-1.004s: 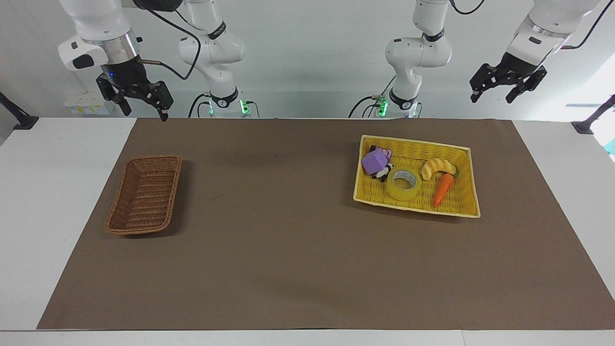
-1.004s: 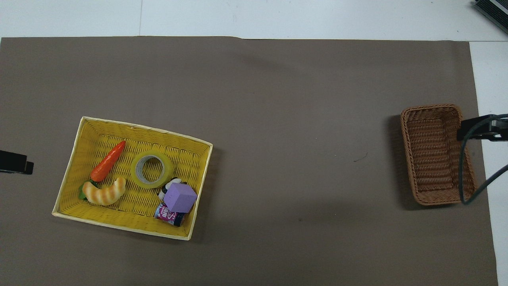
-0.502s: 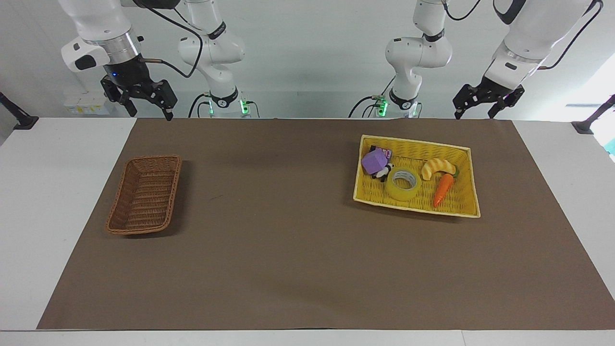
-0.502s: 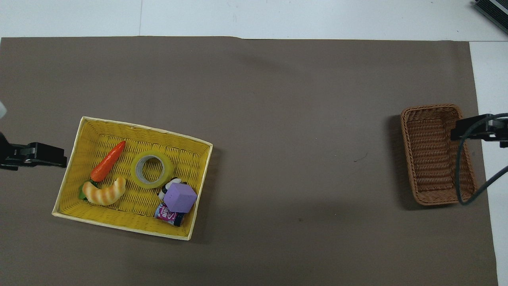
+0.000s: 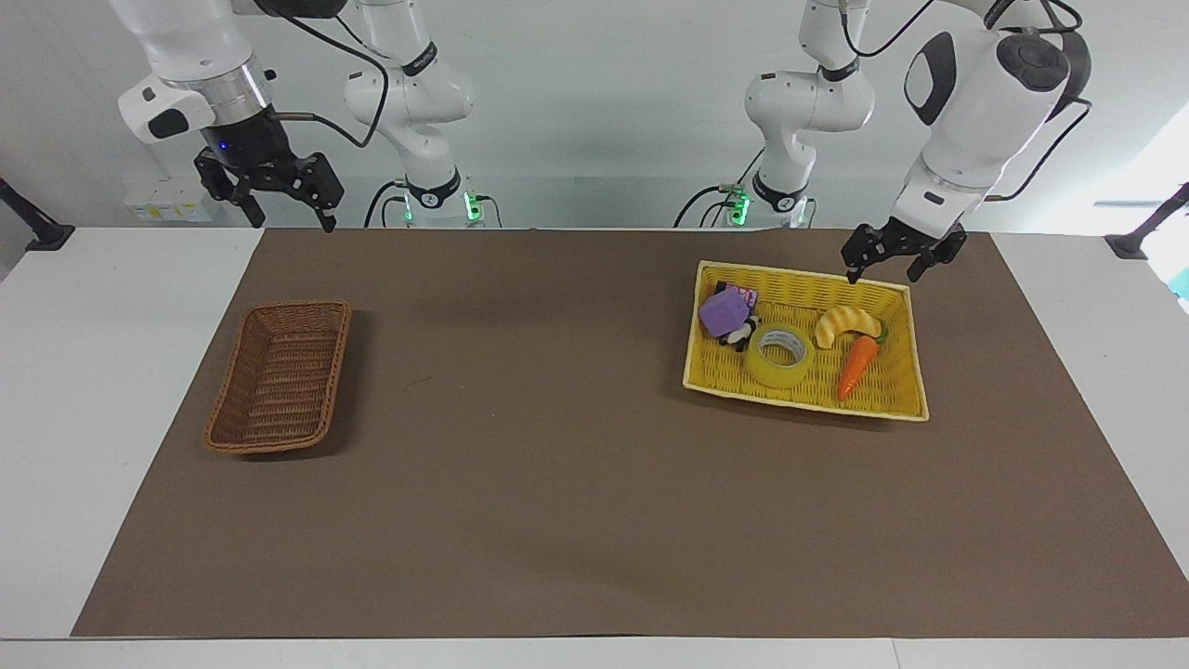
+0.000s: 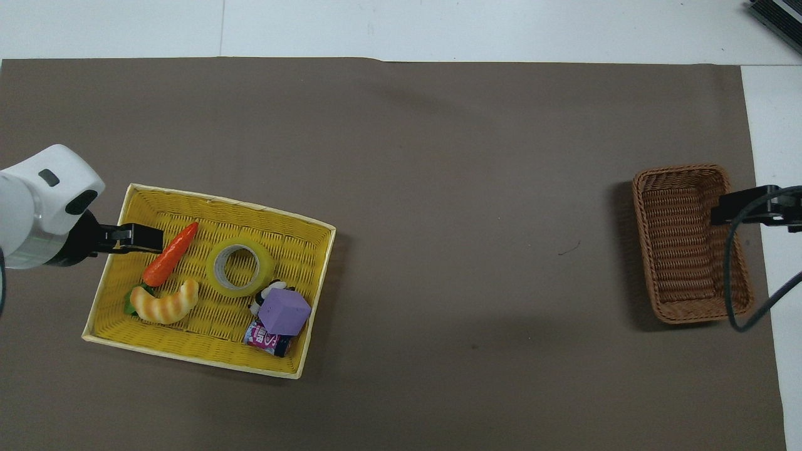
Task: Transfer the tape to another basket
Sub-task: 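Reach the left gripper down into the yellow basket toward the tape roll, then grasp the yellow tape roll with the left gripper and lift it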
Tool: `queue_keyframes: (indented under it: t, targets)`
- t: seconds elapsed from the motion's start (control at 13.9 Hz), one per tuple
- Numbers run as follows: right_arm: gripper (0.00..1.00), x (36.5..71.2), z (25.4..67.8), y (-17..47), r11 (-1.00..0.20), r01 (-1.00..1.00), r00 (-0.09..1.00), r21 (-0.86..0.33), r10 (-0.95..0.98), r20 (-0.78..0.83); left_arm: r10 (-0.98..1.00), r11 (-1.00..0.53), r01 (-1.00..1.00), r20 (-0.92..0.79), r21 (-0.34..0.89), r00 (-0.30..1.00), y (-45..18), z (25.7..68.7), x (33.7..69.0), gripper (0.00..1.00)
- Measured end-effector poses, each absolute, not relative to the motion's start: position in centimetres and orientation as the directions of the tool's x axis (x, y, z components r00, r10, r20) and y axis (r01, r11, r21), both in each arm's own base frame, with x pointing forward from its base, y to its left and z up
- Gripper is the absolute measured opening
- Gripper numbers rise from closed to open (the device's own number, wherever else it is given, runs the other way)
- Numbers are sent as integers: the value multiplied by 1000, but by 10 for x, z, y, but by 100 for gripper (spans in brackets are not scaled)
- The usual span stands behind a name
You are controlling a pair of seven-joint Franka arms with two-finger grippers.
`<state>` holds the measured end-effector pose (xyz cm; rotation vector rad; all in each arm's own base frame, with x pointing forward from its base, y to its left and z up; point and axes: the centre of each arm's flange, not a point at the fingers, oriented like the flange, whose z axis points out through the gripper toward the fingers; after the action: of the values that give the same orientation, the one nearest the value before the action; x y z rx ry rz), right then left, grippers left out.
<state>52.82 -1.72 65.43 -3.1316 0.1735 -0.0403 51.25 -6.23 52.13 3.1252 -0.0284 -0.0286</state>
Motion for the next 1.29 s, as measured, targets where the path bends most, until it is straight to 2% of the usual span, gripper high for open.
queue_keyframes:
  t: [0.43, 0.72, 0.86, 1.29]
  targets:
    - [100, 527, 655, -17, -994, -110, 994, -8, -110, 28, -16, -1000, -15, -45, 17, 999, -77, 457, 518, 100]
    - [100, 527, 656, -16, -994, -109, 994, -8, -109, 28, 53, -999, 53, -74, -2, 996, -100, 392, 523, 100]
    - [100, 527, 656, -16, -994, -109, 994, -8, -109, 28, 71, -997, 70, -93, -12, 993, -107, 364, 522, 96]
    - [100, 527, 656, -18, -994, -112, 993, -8, -113, 28, 86, -996, 85, -88, -13, 992, -100, 314, 498, 23]
